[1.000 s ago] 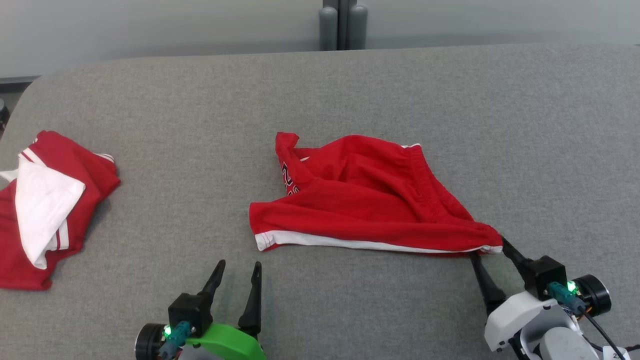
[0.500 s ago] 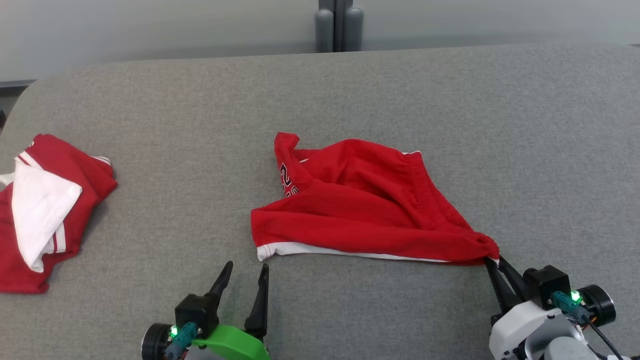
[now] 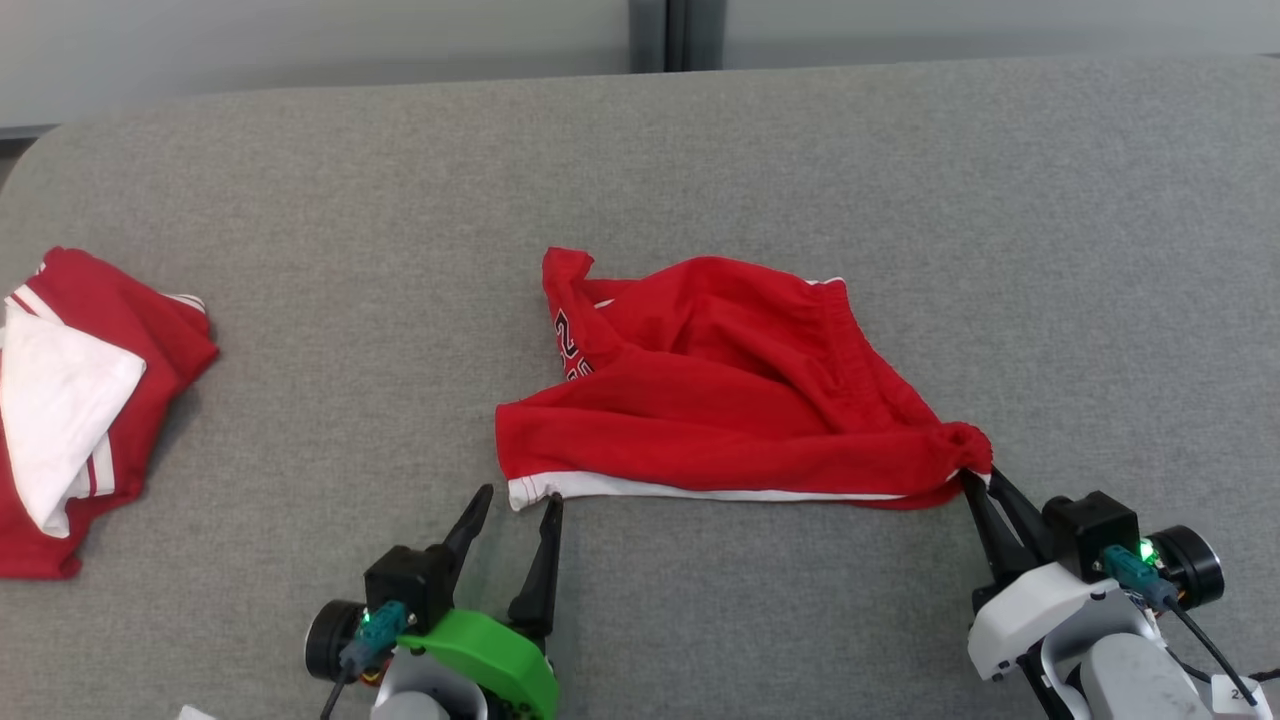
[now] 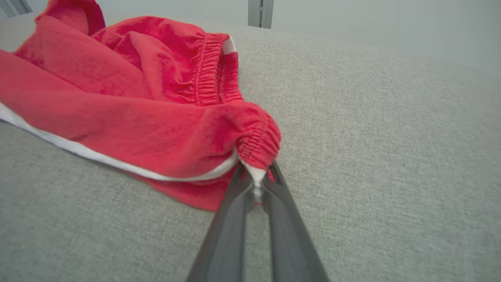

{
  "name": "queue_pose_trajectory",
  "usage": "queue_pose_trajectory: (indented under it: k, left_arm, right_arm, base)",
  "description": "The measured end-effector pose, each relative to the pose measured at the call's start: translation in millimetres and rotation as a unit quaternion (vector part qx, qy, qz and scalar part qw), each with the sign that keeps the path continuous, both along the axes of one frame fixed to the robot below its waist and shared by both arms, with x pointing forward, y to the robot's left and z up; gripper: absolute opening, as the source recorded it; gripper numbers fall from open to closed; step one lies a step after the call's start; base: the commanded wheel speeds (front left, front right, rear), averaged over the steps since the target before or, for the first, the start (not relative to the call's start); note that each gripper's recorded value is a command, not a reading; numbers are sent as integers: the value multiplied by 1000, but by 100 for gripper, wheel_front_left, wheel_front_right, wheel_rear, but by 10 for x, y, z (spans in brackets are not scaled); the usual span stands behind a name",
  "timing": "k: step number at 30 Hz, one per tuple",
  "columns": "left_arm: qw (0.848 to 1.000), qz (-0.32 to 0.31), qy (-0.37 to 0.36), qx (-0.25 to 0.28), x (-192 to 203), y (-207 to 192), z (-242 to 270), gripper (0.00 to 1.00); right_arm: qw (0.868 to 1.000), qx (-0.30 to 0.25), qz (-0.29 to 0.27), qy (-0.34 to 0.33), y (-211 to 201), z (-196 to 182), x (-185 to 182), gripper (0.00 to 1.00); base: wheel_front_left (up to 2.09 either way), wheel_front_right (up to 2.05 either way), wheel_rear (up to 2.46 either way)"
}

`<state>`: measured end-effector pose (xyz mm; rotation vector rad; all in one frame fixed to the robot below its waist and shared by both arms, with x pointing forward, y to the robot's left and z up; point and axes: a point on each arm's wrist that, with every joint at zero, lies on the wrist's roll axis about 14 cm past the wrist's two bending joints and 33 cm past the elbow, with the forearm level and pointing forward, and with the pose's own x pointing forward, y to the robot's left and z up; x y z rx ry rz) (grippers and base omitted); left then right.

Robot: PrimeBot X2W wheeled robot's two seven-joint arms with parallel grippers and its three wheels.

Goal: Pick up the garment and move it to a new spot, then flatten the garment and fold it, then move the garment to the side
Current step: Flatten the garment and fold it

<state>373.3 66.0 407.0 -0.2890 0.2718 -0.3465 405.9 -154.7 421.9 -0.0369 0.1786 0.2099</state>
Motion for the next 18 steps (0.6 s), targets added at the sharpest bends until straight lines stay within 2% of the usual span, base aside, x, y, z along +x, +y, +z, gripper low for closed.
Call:
queue_pose_trajectory:
  k: [3, 4, 5, 6, 7, 8, 11, 12, 18]
  left_arm:
    - [1000, -2, 16, 3, 38, -4, -103, 100]
    - [1000, -3, 19, 3, 48, -11, -122, 75]
    - [1000, -6, 21, 3, 58, -25, -141, 56]
    - [1000, -10, 23, 3, 67, -44, -154, 49]
    - [1000, -11, 26, 2, 68, -54, -171, 48]
    - [1000, -12, 28, 1, 67, -62, -183, 39]
    - [999, -13, 34, 0, 61, -71, -215, 30]
    - [999, -12, 36, 0, 58, -69, -225, 0]
    - [999, -7, 39, 5, 81, -24, -249, 0]
  right_arm:
    - [1000, -1, 3, 1, 6, -19, 39, 0]
    - [1000, -2, 3, 2, 7, -27, 42, 0]
    - [1000, -2, 2, 3, 3, -31, 44, 0]
    - [1000, -2, 1, 3, -8, -36, 42, 0]
    - [1000, -2, -1, 4, -19, -39, 40, 0]
    - [1000, -2, -2, 4, -26, -39, 40, 0]
    - [1000, -1, -4, 4, -33, -39, 40, 0]
    - [1000, 0, -5, 4, -31, -37, 44, 0]
    - [1000, 3, -3, 3, -5, -36, 73, 0]
  base:
    - [0, 0, 0]
    - [0, 0, 0]
    - [0, 0, 0]
    - [0, 0, 0]
    - [0, 0, 0]
    - [0, 0, 0]
    - [0, 0, 0]
    - [0, 0, 0]
    - [0, 0, 0]
